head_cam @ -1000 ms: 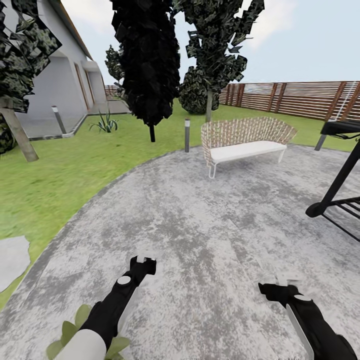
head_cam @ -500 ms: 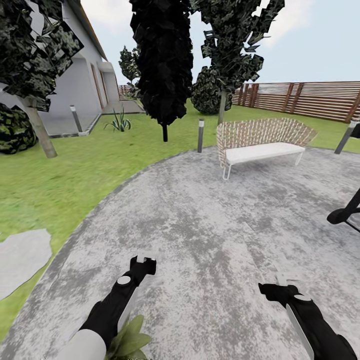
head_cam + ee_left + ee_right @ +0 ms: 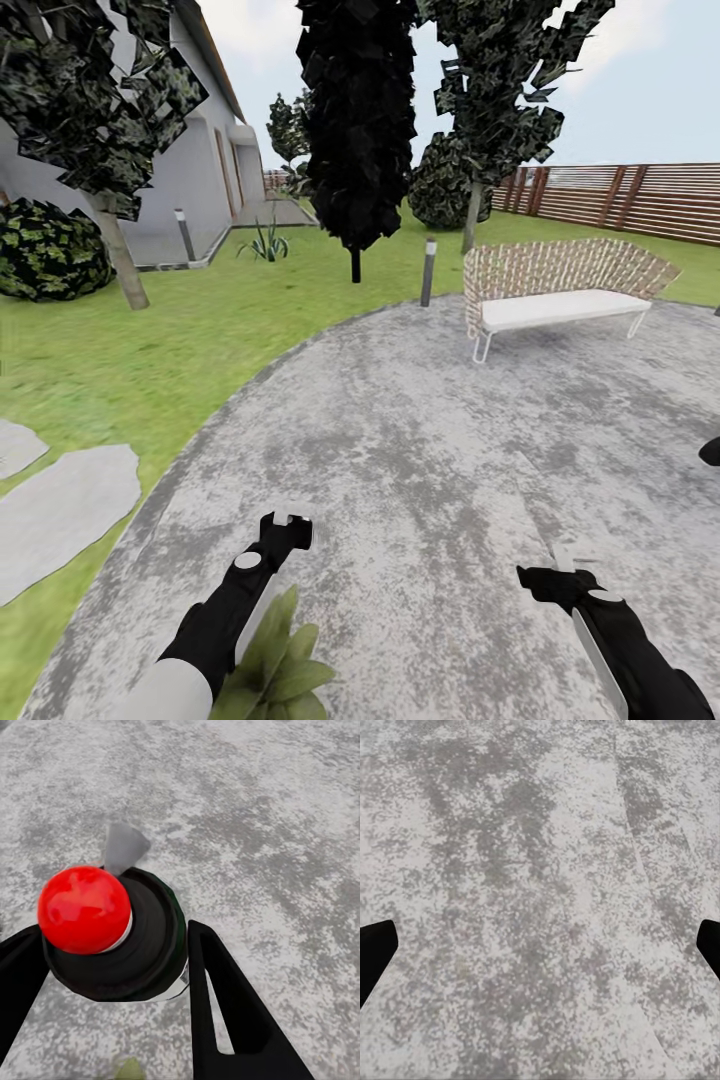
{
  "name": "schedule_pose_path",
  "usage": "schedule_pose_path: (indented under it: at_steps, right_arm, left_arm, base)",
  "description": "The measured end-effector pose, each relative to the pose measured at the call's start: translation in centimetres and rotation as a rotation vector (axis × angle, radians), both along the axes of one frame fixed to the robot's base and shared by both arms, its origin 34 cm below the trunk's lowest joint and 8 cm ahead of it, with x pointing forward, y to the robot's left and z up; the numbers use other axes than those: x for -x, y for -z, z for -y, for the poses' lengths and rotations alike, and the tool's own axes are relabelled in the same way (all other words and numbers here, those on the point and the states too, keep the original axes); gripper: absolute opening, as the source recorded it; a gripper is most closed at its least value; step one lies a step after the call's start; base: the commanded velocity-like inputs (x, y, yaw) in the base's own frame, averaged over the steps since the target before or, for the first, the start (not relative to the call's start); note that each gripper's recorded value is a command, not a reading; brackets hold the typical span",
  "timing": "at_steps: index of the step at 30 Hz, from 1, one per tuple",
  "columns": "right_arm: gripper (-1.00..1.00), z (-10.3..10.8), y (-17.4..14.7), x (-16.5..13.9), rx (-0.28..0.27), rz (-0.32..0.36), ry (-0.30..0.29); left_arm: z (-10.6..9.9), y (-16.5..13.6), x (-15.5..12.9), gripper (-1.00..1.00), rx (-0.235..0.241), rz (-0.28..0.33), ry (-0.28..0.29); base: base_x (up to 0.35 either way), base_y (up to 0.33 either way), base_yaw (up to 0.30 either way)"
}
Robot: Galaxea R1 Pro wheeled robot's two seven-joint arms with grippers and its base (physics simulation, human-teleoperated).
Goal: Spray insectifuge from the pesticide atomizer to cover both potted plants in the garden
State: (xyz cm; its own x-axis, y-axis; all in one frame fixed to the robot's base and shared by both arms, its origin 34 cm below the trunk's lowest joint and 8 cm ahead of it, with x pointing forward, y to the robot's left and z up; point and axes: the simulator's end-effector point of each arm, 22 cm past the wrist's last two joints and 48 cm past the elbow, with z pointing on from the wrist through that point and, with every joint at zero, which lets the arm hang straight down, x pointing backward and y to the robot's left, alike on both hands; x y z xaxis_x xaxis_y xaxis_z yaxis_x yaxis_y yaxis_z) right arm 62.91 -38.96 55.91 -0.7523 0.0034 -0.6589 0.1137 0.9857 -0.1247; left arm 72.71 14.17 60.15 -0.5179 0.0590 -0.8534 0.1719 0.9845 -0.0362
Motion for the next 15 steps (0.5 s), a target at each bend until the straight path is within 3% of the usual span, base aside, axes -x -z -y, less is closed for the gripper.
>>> schedule_pose_path:
  at_steps: [6, 9, 15]
  right_arm:
    - [1.0, 0.0, 0.0, 0.0, 0.0, 0.0, -0.001]
    - [1.0, 1.3, -1.6, -1.1, 0.009, 0.027, 0.013]
    - [1.0, 1.0, -3.6, -2.6, 0.009, 0.078, 0.008]
  left_arm:
    - [-0.2, 0.0, 0.0, -1.0, -0.003, 0.0, -0.001]
    - [1.4, -1.9, -1.1, -1.0, 0.003, 0.035, 0.024]
    - [1.1, -5.1, -3.2, -1.0, 0.001, 0.102, 0.02]
  base:
    - [0.0, 0.021, -0.018]
    - [0.0, 0.0, -0.144]
    - [0.0, 0.0, -0.051]
